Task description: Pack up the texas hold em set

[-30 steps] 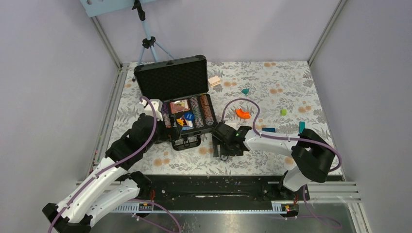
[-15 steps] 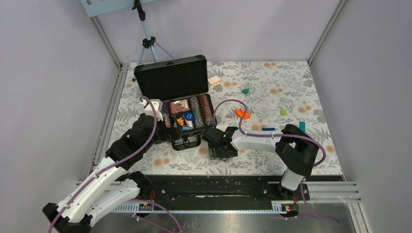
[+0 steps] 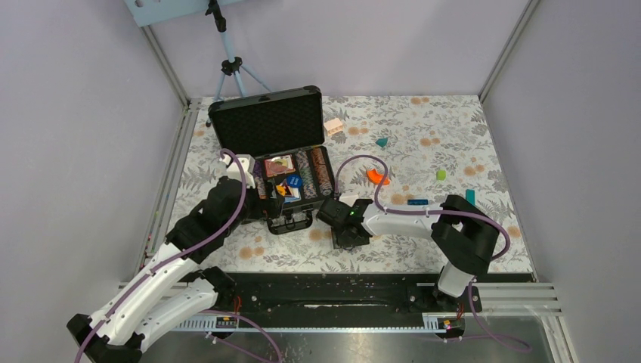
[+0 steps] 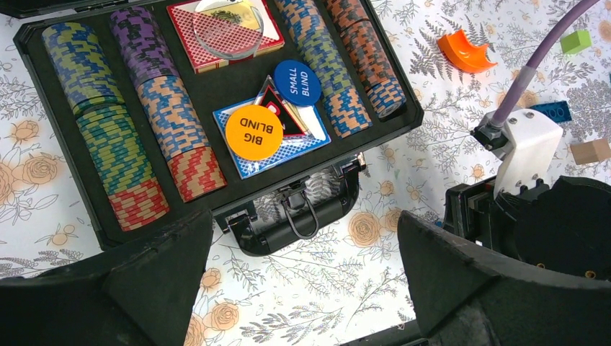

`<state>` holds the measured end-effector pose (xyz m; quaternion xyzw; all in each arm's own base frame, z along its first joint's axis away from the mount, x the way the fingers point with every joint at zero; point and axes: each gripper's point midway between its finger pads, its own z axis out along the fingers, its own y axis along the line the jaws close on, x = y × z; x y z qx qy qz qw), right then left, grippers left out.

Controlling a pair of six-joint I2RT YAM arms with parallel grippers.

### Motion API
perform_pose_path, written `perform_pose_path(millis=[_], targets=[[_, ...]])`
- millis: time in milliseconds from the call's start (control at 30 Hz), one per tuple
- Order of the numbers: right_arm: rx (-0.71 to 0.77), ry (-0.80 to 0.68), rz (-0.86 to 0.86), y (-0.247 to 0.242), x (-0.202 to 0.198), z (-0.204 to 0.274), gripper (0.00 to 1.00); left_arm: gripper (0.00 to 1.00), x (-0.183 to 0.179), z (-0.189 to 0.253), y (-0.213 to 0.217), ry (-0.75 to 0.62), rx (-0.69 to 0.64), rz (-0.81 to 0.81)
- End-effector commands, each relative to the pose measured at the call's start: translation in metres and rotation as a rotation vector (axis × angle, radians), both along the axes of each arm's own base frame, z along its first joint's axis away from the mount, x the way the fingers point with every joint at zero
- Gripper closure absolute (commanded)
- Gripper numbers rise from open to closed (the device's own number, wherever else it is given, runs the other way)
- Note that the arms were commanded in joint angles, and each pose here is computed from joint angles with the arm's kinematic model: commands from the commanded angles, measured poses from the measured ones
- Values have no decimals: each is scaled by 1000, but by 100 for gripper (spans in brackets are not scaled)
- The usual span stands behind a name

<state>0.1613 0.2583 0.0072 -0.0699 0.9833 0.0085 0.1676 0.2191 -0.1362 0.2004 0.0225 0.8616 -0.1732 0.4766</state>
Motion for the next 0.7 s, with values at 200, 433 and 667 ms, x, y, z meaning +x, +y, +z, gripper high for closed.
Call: perform_pose_path(millis=[200, 433, 667], targets=[[-61, 82, -48, -19, -20, -31, 48, 1, 3, 6, -6, -24, -18, -26], [-47, 79, -43, -18, -21, -27, 53, 1, 3, 6, -6, -22, -15, -26], [-18, 40, -38, -14, -14, -15, 57, 1, 3, 4, -7, -13, -16, -29]])
